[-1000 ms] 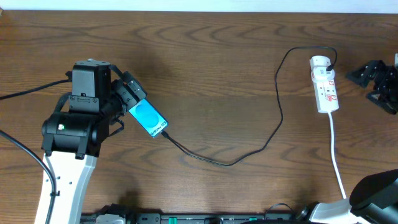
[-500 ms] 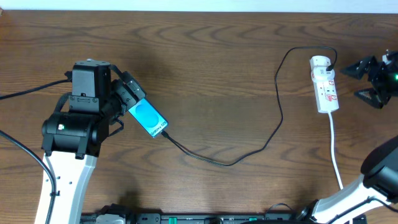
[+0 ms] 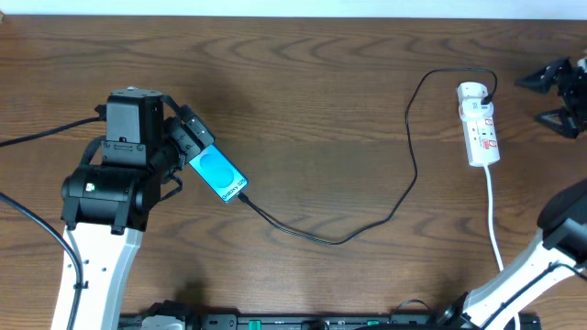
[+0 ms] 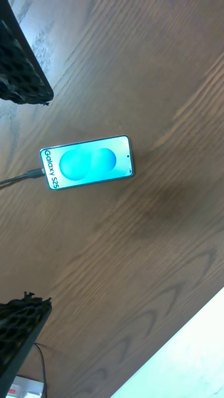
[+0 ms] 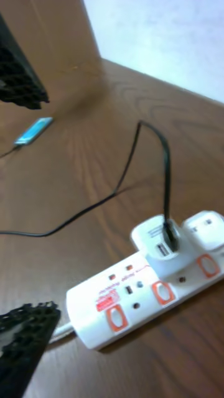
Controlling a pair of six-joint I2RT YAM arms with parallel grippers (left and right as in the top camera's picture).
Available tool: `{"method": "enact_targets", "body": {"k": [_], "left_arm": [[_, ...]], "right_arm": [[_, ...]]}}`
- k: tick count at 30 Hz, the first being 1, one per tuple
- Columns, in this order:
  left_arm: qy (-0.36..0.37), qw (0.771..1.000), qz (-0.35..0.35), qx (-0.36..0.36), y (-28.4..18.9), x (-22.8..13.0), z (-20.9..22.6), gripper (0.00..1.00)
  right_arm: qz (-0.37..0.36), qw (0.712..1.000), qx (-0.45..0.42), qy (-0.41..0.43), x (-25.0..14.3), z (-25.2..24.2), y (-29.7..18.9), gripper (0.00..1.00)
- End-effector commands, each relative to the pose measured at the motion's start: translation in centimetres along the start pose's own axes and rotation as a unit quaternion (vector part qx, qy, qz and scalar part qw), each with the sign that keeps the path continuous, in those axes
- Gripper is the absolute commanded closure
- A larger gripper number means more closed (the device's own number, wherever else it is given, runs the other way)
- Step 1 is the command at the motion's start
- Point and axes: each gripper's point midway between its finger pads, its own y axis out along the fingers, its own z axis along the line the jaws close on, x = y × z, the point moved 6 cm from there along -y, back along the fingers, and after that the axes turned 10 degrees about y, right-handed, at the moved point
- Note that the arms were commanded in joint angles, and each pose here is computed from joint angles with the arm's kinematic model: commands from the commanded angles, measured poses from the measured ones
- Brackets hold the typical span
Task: Plug charger to phone and switch on socket
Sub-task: 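Move the right gripper over the orange switch beside the charger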
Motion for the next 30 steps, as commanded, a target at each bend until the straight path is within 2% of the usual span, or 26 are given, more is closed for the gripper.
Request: {"method": "enact_targets", "body": {"k": [1, 11, 30], "left_arm": [[0.006, 1.000, -0.020, 0.004, -0.9, 0.7, 0.0, 0.02], [0.006, 1.000, -0.019, 0.008, -0.9, 0.7, 0.1, 0.02], [0.006, 1.000, -0.016, 0.010, -0.9, 0.5, 0.2, 0.02]], "right_arm": [[0.024, 0.999, 0.017, -0.019, 0.5, -0.4, 1.3, 0.01], [0.063, 0.996, 0.047, -0.032, 0.9, -0.9, 4.1, 0.01], [0.019, 0.999, 0.030, -0.034, 2.7, -1.1, 4.3, 0.01]]}}
